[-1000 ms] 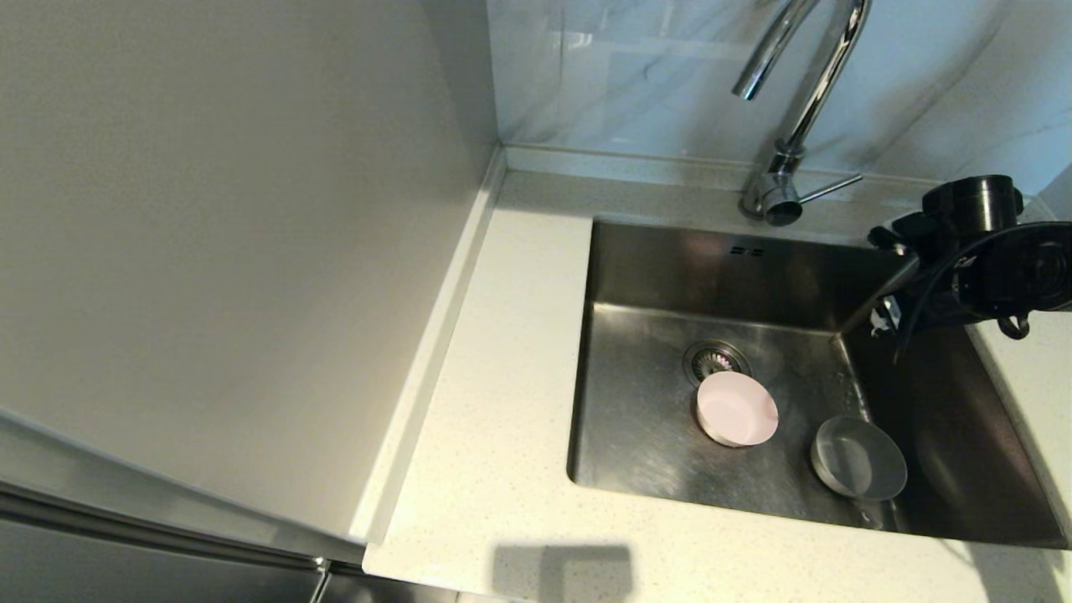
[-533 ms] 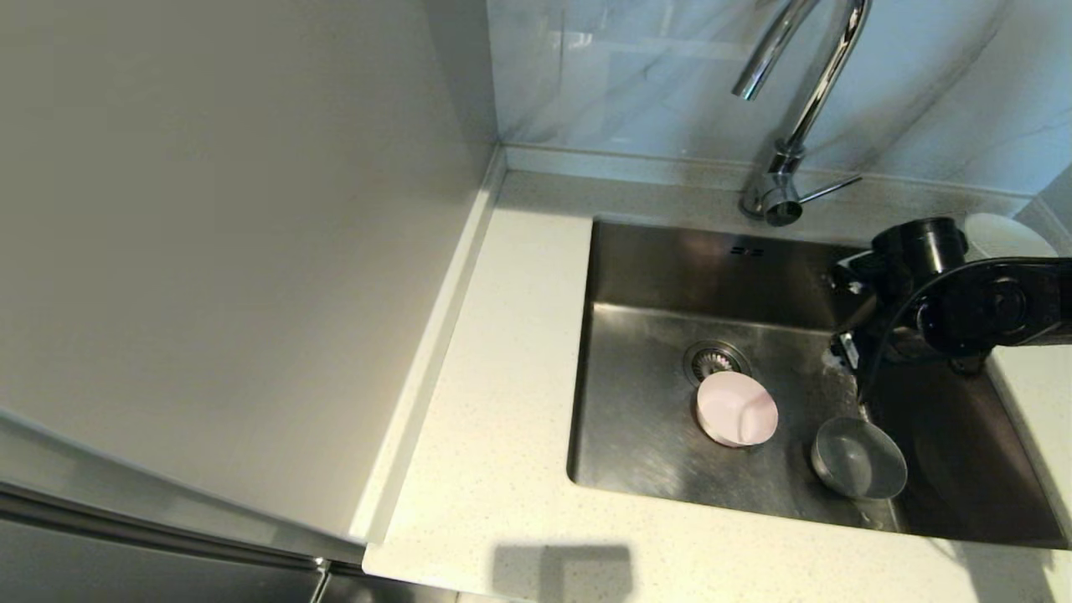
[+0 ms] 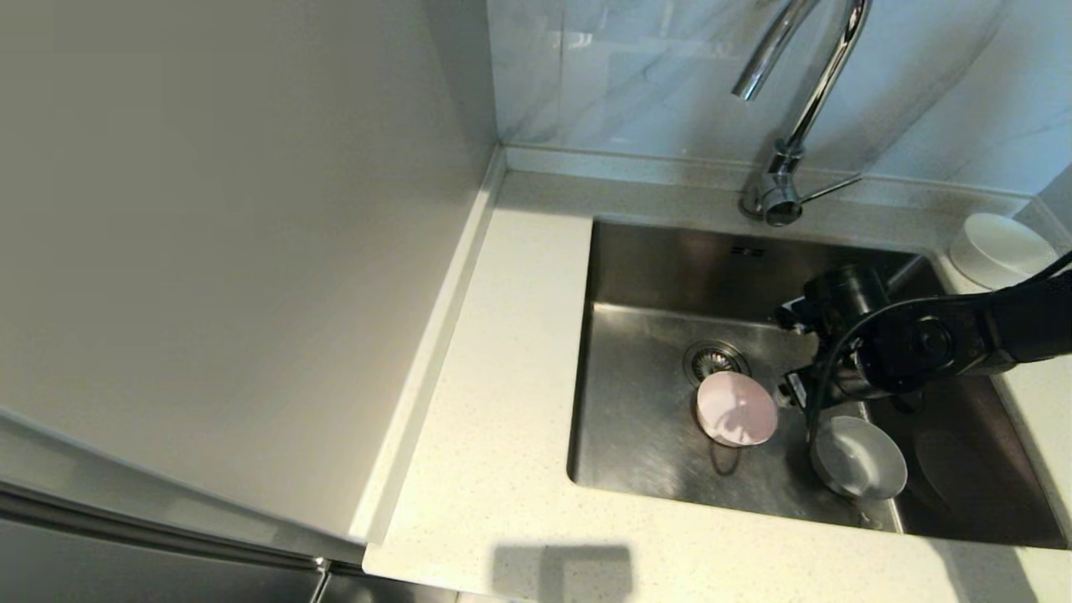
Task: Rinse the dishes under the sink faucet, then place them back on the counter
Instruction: Put a bowl back to the table from the sink
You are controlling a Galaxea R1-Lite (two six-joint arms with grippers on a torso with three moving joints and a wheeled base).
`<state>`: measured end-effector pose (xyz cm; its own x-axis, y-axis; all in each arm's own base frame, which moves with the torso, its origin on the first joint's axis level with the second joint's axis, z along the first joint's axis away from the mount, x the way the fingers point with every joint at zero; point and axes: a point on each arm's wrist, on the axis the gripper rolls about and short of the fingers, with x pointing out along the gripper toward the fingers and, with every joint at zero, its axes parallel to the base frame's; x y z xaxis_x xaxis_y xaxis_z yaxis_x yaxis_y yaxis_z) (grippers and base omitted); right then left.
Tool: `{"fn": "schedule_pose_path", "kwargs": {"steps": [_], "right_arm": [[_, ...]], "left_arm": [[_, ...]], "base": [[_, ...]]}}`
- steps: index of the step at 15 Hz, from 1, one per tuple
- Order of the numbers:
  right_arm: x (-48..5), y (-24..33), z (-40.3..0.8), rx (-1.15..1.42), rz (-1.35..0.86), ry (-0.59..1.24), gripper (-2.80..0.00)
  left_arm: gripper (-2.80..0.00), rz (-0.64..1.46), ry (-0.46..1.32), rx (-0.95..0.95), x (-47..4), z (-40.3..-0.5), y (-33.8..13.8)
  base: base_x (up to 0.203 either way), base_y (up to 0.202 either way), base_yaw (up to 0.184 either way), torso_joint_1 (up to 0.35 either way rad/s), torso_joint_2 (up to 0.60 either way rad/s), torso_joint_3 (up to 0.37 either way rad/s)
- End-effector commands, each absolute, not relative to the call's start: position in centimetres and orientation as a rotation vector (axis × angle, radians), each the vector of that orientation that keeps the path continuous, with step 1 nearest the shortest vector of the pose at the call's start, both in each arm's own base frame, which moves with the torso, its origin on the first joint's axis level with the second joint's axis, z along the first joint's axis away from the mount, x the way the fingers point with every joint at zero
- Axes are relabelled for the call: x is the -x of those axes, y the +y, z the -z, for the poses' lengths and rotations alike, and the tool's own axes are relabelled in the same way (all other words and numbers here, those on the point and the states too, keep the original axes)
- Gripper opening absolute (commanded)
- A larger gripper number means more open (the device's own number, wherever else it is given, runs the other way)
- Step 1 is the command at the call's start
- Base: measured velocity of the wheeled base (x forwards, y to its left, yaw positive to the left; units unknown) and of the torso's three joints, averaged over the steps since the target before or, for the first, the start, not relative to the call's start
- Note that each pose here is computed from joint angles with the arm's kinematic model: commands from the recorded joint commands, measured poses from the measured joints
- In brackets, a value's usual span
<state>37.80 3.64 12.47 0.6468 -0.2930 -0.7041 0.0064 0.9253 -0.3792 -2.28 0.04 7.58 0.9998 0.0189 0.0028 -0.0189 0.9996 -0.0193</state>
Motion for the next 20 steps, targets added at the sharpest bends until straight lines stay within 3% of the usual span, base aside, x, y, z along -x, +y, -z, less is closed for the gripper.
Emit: {"fn": "schedule_pose_path", "kwargs": {"steps": [1,14,15,20], "right_arm": [[-38.9,4.8,-10.4,0.374,0.154,0.892,0.0],[-42.0,5.9,-4.4,0.374,0.169,0.903,0.0],[-42.0,5.9,-4.4,0.374,0.169,0.902,-2.8],[-42.7,6.0,-5.3,0.365,0.174,0.866,-2.8]], "left_arm": [[-2.8,-0.02,-0.006,0.02,2.3,-7.6,0.0],[-2.8,-0.019,-0.006,0.02,2.3,-7.6,0.0],[-2.8,-0.02,-0.006,0.021,2.3,-7.6,0.0],[-2.8,-0.019,-0.006,0.02,2.3,-7.6,0.0]], "base": [[0.0,0.0,0.0,0.0,0.0,0.0],[0.0,0.0,0.0,0.0,0.0,0.0],[0.0,0.0,0.0,0.0,0.0,0.0],[0.0,0.0,0.0,0.0,0.0,0.0]]}}
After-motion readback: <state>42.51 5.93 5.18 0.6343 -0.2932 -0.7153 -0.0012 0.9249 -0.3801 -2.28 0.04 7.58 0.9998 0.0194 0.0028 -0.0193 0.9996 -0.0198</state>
